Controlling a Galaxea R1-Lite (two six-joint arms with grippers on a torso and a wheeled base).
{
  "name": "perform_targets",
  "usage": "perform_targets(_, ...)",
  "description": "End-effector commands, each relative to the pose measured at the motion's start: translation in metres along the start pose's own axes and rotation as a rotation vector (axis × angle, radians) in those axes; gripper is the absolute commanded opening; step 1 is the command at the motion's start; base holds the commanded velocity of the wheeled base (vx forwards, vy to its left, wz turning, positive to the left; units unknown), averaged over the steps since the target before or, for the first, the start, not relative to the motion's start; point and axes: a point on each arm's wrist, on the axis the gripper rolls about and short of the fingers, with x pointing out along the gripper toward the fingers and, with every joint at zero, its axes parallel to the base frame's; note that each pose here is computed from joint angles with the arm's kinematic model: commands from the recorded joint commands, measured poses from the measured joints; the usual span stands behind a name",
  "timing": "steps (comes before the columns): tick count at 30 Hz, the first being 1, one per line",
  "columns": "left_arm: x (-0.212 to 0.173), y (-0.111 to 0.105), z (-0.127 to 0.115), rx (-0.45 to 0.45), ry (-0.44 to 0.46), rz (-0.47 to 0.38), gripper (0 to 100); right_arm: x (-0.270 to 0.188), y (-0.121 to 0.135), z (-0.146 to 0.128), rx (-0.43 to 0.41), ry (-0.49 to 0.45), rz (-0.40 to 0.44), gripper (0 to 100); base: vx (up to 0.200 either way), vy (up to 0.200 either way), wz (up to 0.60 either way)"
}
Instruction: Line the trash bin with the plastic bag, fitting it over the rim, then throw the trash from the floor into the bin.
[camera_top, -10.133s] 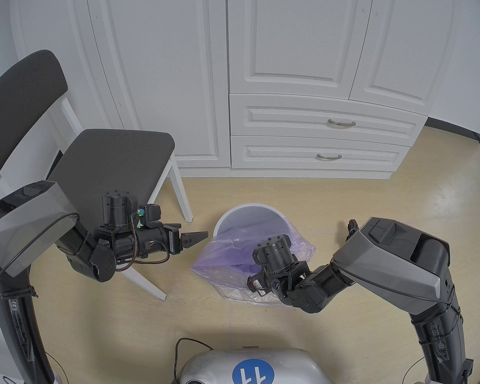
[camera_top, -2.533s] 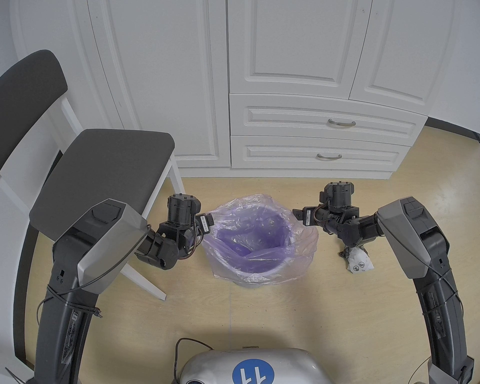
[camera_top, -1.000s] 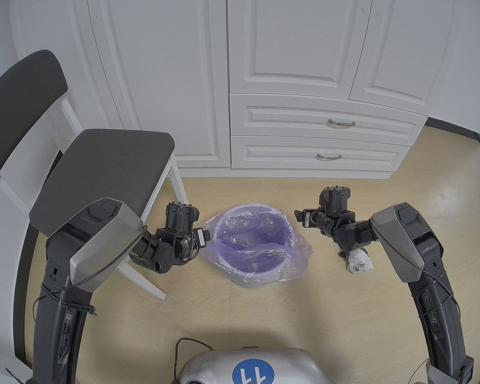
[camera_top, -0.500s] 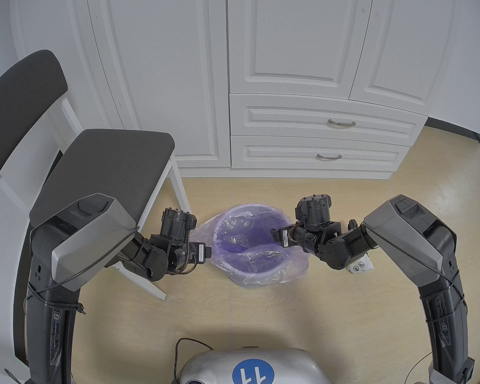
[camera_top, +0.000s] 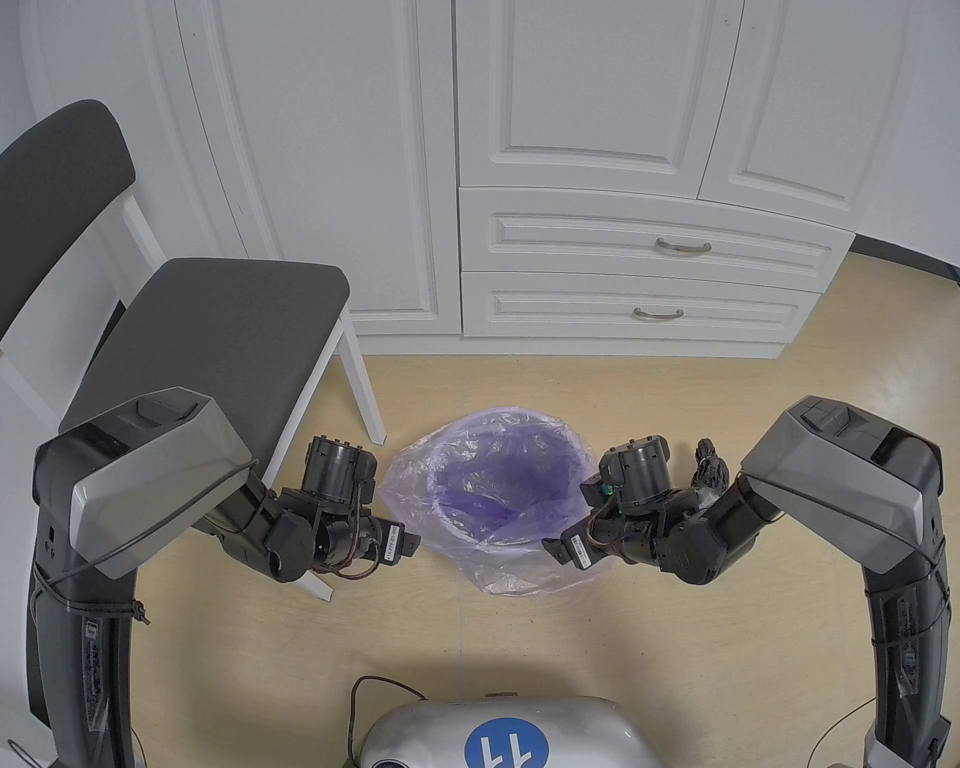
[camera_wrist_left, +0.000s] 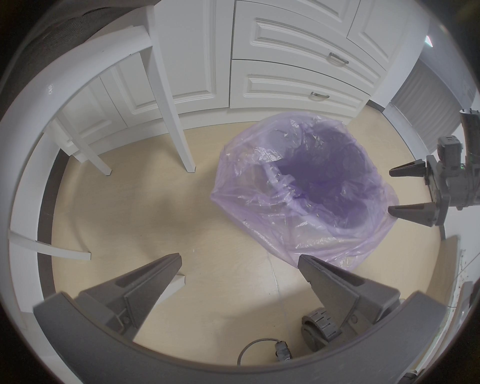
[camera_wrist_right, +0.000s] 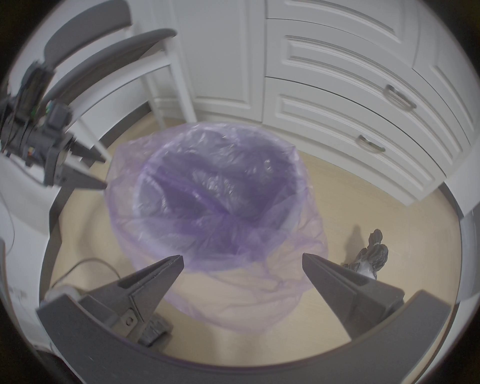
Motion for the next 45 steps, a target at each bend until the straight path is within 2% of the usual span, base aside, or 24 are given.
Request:
perform_targets(1,-0.003,0.001,-0.002,0.008,0.007,-0.004,100,-0.018,0.001,-0.002,-0.052,0.017,0.017,100,0.000,0.000,0.00)
perform_targets(7,0.006,0.001,-0.007,0.006,0.024,-0.002,100,-0.006,-0.002,-0.013,-0.077,0.054,0.020,100,0.000,0.000,0.00)
perform_targets(14,0.030,0.008,-0.014,-0.018,0.042,0.015,100,0.028,-0.025,-0.027,-0.041,0.131,-0.013,100,0.000,0.000,0.00)
perform_targets(18,0.040,0.011,-0.015,-0.028,0.038,0.019,100,0.038,-0.031,-0.030,-0.027,0.136,-0.024,100,0.000,0.000,0.00)
perform_targets(24,0.060,0.013,-0.012,-0.117,0.028,0.035,100,0.058,-0.046,-0.035,0.002,0.128,-0.066,100,0.000,0.000,0.00)
perform_targets(33,0.074,0.020,-0.002,-0.198,0.043,0.091,100,0.070,-0.068,-0.037,0.044,0.155,-0.103,100,0.000,0.000,0.00)
perform_targets(36,0.074,0.020,-0.002,-0.208,0.039,0.092,100,0.073,-0.074,-0.036,0.062,0.144,-0.116,100,0.000,0.000,0.00)
perform_targets(40,0.060,0.020,-0.009,-0.175,0.076,0.079,100,0.078,-0.087,-0.036,0.075,0.137,-0.161,100,0.000,0.000,0.00)
perform_targets(42,0.039,0.016,-0.005,-0.133,0.072,0.017,100,0.082,-0.099,-0.036,0.087,0.125,-0.196,100,0.000,0.000,0.00)
perform_targets(45,0.020,0.014,-0.001,-0.124,0.064,-0.035,100,0.090,-0.105,-0.034,0.103,0.096,-0.212,100,0.000,0.000,0.00)
